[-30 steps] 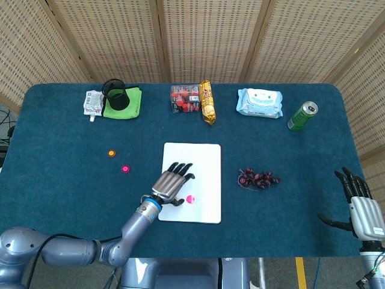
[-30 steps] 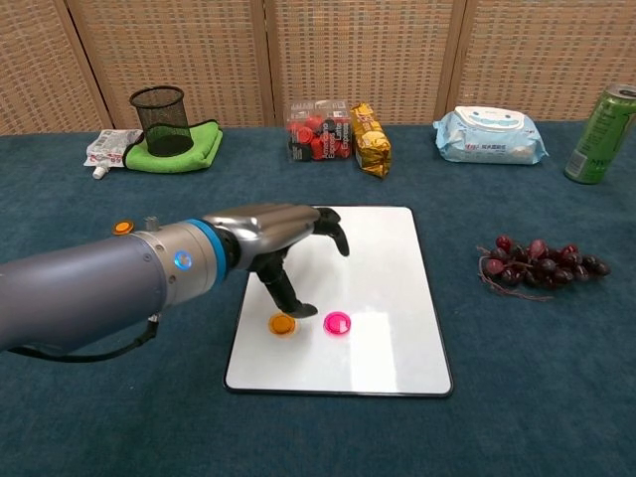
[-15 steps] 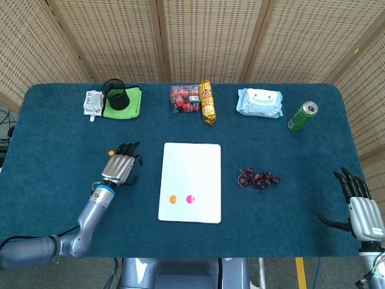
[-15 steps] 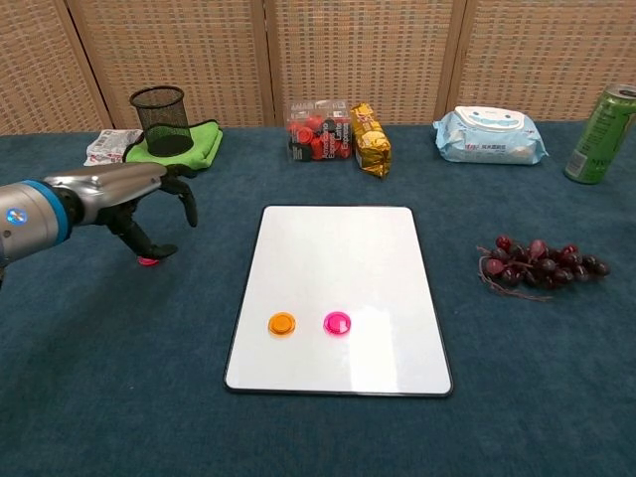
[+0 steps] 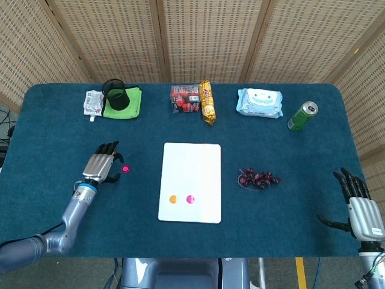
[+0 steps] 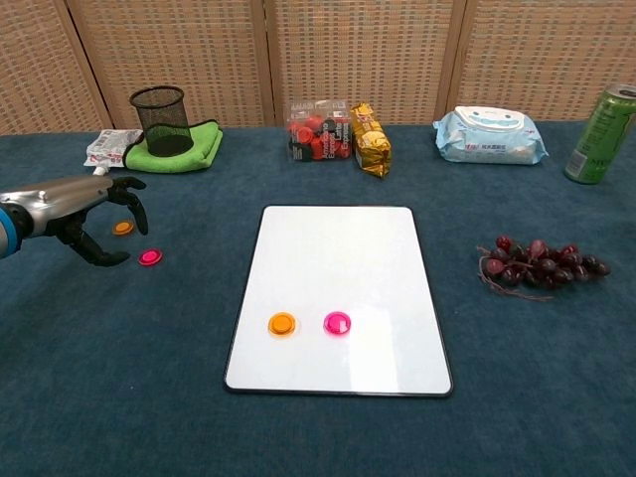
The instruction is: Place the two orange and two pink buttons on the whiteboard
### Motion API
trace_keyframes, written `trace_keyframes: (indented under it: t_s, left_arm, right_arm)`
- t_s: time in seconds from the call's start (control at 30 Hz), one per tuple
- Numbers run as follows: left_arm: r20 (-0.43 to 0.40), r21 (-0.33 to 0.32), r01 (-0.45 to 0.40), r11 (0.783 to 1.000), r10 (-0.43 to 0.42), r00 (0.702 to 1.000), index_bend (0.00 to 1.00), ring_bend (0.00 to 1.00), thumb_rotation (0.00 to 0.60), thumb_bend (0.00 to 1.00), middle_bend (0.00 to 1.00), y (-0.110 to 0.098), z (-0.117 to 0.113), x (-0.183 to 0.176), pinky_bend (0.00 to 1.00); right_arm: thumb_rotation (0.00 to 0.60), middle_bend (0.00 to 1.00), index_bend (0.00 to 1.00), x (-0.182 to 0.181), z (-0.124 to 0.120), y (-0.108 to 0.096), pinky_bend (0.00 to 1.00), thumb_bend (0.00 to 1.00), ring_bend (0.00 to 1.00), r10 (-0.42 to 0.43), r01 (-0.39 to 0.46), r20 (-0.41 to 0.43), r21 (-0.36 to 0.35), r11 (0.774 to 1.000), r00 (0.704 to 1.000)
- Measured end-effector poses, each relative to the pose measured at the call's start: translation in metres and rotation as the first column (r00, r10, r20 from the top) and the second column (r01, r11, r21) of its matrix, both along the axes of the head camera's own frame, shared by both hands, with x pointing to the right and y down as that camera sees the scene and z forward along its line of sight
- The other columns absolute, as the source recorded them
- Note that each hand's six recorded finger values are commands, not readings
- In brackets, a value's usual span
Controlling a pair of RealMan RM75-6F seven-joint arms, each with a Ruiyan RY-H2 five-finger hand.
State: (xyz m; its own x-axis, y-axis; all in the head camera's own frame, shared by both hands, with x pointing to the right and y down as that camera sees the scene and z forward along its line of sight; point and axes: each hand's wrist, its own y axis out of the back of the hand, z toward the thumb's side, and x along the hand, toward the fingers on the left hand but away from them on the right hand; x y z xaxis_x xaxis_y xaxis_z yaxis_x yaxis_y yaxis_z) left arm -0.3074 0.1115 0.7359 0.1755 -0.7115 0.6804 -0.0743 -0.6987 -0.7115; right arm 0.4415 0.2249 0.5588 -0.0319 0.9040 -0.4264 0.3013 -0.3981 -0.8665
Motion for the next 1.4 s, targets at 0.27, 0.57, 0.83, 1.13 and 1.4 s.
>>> trace_keyframes:
  t_s: [0.27, 0.57, 0.83, 1.13, 1.4]
  left_arm:
    - [0.021, -0.021, 0.006, 1.0, -0.005, 1.0, 0.38, 0.0, 0.6, 0.37, 0.0, 0.002, 0.014, 0.001, 0.0]
    - [0.036, -0.022, 0.016, 1.0, -0.015, 0.999, 0.38, 0.0, 0.6, 0.37, 0.0, 0.001, 0.02, 0.0, 0.0]
    - [0.03, -0.033, 0.01, 0.999, -0.009, 1.0, 0.38, 0.0, 0.6, 0.37, 0.0, 0.002, 0.025, 0.005, 0.0]
    - [0.027, -0.031, 0.0, 1.0, 0.001, 1.0, 0.63, 0.0, 0.6, 0.37, 0.0, 0.003, 0.027, 0.012, 0.0]
    - [0.035, -0.009, 0.007, 1.0, -0.007, 0.999, 0.67, 0.0, 0.6, 0.38, 0.0, 0.003, 0.026, 0.012, 0.0]
  right_arm:
    - [0.6, 0.0, 0.0, 0.0, 0.0, 0.0, 0.0, 0.06, 0.0, 0.002, -0.002, 0.002, 0.0, 1.0, 1.0]
    - [0.6, 0.0, 0.0, 0.0, 0.0, 0.0, 0.0, 0.07, 0.0, 0.001, -0.001, 0.002, 0.001, 1.0, 1.0]
    - [0.6, 0.0, 0.0, 0.0, 0.0, 0.0, 0.0, 0.07, 0.0, 0.002, -0.002, 0.002, 0.001, 1.0, 1.0]
    - [0.6, 0.0, 0.0, 0.0, -0.001, 0.0, 0.0, 0.07, 0.0, 0.004, -0.004, 0.006, 0.002, 1.0, 1.0]
    - [0.6, 0.0, 0.0, 0.001, -0.001, 0.0, 0.0, 0.07, 0.0, 0.004, -0.004, 0.008, 0.002, 1.0, 1.0]
